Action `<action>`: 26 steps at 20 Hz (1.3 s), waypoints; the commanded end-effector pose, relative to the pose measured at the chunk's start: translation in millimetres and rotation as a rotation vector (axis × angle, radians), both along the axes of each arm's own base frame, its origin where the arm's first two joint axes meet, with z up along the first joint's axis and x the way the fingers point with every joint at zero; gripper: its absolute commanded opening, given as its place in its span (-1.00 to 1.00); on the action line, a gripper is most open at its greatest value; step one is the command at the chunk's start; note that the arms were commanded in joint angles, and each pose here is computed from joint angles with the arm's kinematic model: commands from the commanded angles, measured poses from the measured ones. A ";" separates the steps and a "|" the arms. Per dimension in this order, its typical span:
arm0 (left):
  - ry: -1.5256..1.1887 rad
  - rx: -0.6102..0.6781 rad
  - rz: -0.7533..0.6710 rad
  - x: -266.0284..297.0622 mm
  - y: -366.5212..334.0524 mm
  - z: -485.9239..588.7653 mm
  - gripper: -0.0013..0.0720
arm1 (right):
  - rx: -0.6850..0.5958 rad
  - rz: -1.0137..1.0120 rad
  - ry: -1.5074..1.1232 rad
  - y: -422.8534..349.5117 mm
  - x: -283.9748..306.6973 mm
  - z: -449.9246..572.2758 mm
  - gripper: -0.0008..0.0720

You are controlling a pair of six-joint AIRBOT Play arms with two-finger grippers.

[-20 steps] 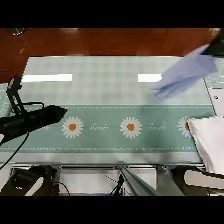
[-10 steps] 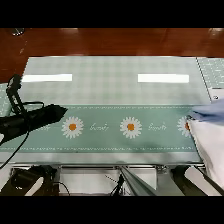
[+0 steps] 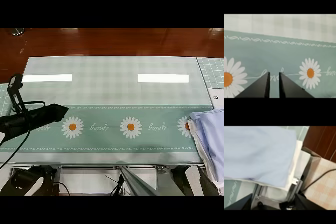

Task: Fold the shirts.

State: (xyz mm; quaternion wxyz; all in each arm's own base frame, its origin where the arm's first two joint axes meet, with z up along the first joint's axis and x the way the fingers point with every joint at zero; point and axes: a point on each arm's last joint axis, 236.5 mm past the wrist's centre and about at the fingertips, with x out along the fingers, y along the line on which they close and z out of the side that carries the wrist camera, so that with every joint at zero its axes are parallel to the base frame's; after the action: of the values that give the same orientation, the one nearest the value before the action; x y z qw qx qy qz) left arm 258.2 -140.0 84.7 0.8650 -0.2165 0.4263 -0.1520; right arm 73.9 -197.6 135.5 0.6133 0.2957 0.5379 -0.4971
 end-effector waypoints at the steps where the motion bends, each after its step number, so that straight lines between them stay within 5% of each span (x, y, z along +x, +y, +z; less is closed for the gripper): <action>1: -0.065 0.043 -0.036 15.1 -0.9 3.0 -0.52 | -0.033 0.116 -0.240 -15.1 67.5 0.4 0.18; 2: -0.085 0.047 -0.038 23.7 -2.4 9.0 -0.55 | -0.006 0.201 -0.375 -8.5 105.7 5.0 -0.55; 3: -0.120 0.062 -0.054 35.3 -4.7 21.2 -0.81 | 0.038 0.314 -0.561 6.1 153.9 17.8 -0.91; 7: -0.229 0.086 -0.129 92.7 -30.4 98.7 -0.90 | 0.214 0.747 -1.103 130.8 296.1 95.9 -0.91; 13: 0.059 0.244 -0.351 83.9 -81.1 14.2 -0.90 | 0.166 1.448 -0.505 319.0 307.9 -41.5 -0.91; 17: 0.287 0.364 -0.218 65.2 -17.1 -73.5 -0.90 | 0.098 1.304 -0.148 282.9 304.1 -123.8 -0.91; 26: 0.292 0.355 -0.159 78.7 8.6 -66.9 -0.90 | 0.187 1.237 0.005 260.8 277.3 -144.2 -0.91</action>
State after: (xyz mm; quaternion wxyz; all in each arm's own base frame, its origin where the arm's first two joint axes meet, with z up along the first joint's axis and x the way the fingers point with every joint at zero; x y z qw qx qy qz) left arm 337.0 -136.3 20.0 0.8058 -0.0488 0.5790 -0.1142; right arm 362.2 69.0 -4.1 0.7755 -0.0085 0.6313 0.0076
